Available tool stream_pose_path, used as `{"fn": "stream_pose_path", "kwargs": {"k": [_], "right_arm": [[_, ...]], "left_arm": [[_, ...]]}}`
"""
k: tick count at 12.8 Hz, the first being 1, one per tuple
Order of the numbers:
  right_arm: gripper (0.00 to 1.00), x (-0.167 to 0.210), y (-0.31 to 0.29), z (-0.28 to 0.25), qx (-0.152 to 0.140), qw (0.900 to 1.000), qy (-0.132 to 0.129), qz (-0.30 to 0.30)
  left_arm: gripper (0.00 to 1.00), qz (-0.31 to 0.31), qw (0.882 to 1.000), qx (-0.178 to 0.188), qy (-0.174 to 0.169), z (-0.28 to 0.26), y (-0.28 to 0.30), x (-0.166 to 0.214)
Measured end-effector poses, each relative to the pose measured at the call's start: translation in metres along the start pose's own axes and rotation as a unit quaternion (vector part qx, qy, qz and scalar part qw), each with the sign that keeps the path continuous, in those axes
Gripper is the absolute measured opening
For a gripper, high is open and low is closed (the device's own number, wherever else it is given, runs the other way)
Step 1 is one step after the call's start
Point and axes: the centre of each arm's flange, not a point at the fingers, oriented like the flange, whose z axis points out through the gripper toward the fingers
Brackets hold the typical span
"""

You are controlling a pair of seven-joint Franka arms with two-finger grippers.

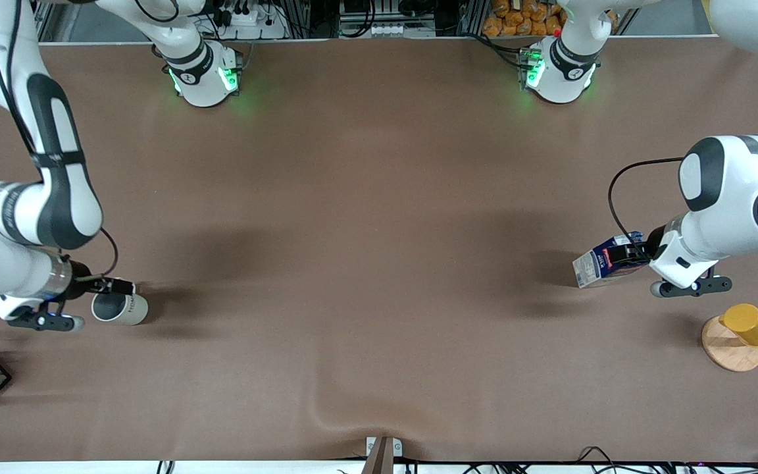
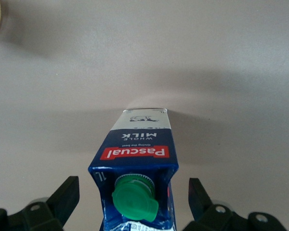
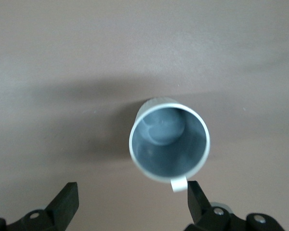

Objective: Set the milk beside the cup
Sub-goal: 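Grasp the milk carton with the left gripper while the right gripper grasps the mug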

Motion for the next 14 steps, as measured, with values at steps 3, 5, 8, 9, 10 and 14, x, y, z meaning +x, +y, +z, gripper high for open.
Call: {"fn": "stream_pose_path", "kwargs": {"k": [3,5,8,9,10,14], "right_arm": [[1.00,0.010,-0.002,0.025,-0.001,1.000,0.021,-0.001],[1.00,0.012,-0.002,0.037,-0.001,1.000,0.019,-0.002],[1.00,0.014,-0.002,0.050,-0.002,1.000,0.017,-0.012],[1.00,0.016,-0.002,0.054,-0.002,1.000,0.022,-0.018],[1.00,0.018,-0.002,0.058,-0.003,0.999,0.027,-0.026],[0.56,0.020,0.001,0.060,-0.006,0.996,0.030,-0.083]], "left_arm": [[1.00,-0.002,1.000,0.000,-0.004,0.003,0.000,-0.001],[1.00,-0.003,1.000,0.001,-0.009,0.006,0.000,-0.002],[0.97,-0.014,1.000,0.002,-0.018,0.010,-0.001,-0.005],[0.96,-0.017,1.000,0.003,-0.021,0.011,-0.001,-0.006],[0.89,-0.020,1.000,0.003,-0.023,0.011,-0.001,-0.006],[0.72,-0.032,0.999,0.005,-0.031,0.012,-0.001,-0.008]]}}
